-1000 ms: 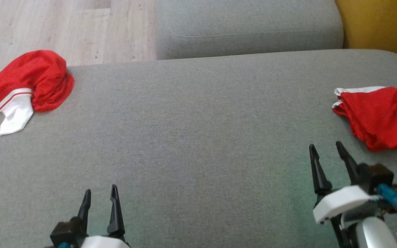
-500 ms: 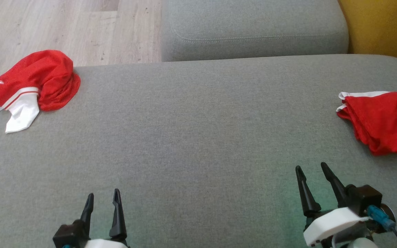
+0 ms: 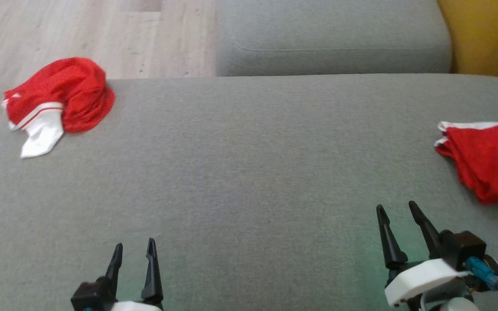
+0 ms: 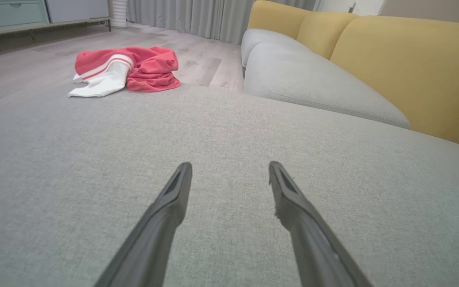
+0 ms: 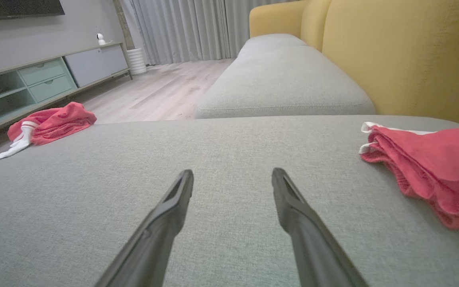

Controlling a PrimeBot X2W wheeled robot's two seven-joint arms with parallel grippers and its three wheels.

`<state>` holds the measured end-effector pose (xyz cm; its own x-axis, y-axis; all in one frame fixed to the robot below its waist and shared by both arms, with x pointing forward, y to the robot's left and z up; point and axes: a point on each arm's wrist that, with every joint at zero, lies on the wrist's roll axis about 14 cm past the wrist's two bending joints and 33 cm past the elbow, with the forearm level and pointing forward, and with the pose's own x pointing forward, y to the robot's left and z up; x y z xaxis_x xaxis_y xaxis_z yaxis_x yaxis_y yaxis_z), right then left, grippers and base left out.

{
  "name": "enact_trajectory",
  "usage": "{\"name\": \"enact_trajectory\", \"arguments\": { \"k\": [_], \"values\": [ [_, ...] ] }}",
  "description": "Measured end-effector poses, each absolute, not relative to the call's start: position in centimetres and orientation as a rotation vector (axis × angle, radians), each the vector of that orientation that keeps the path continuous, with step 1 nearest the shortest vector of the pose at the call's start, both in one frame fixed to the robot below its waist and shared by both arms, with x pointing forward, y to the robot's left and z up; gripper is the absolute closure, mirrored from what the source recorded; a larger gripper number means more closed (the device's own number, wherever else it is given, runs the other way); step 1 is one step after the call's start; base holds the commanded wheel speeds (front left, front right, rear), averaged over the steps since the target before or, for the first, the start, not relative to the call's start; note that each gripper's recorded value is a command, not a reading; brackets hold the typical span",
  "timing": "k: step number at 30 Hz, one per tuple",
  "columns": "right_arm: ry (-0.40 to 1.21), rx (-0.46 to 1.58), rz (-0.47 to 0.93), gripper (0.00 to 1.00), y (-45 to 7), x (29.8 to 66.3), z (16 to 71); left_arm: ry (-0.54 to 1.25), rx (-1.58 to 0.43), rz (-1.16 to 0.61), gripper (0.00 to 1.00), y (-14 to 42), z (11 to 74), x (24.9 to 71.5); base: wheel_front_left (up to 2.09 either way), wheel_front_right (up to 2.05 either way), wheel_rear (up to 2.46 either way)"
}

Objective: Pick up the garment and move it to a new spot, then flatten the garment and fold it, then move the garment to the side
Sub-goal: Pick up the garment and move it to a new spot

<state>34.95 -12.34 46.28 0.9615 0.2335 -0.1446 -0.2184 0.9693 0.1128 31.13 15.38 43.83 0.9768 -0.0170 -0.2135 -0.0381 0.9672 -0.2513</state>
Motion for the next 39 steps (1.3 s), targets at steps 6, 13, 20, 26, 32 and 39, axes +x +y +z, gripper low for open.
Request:
{"name": "enact_trajectory", "arguments": {
  "k": [6, 13, 20, 26, 32, 39],
  "values": [
    [0.171, 0.081, 0.314, 0.0, -9.7, 35.3, 46.0, 0.2, -0.268, 0.092, 0.0, 17.7, 43.9, 29.7, 0.0, 0.0, 0.0],
    [0.182, 0.071, 0.497, 0.0, -3.8, 35.8, 46.0, 0.167, -0.278, 0.247, 0.0, 21.9, 44.2, 26.5, 0.0, 0.0, 0.0],
    [0.188, 0.059, 0.72, 0.0, 3.2, 34.7, 46.3, 0.121, -0.277, 0.45, 0.0, 26.8, 44.8, 22.1, 0.0, 0.0, 0.0],
    [0.17, 0.059, 0.824, 0.0, 6.8, 34.6, 47.0, 0.116, -0.287, 0.533, 0.0, 28.2, 44.8, 20.2, 0.0, 0.0, 0.0],
    [0.172, 0.056, 0.831, 0.0, 6.9, 34.4, 47.0, 0.075, -0.282, 0.555, 0.0, 29.0, 45.9, 20.0, 0.0, 0.0, 0.0],
    [0.12, 0.068, 0.765, 0.0, 5.3, 36.2, 48.3, 0.038, -0.184, 0.588, 0.0, 32.8, 48.6, 19.1, 0.0, 0.0, 0.0]
  ]
}}
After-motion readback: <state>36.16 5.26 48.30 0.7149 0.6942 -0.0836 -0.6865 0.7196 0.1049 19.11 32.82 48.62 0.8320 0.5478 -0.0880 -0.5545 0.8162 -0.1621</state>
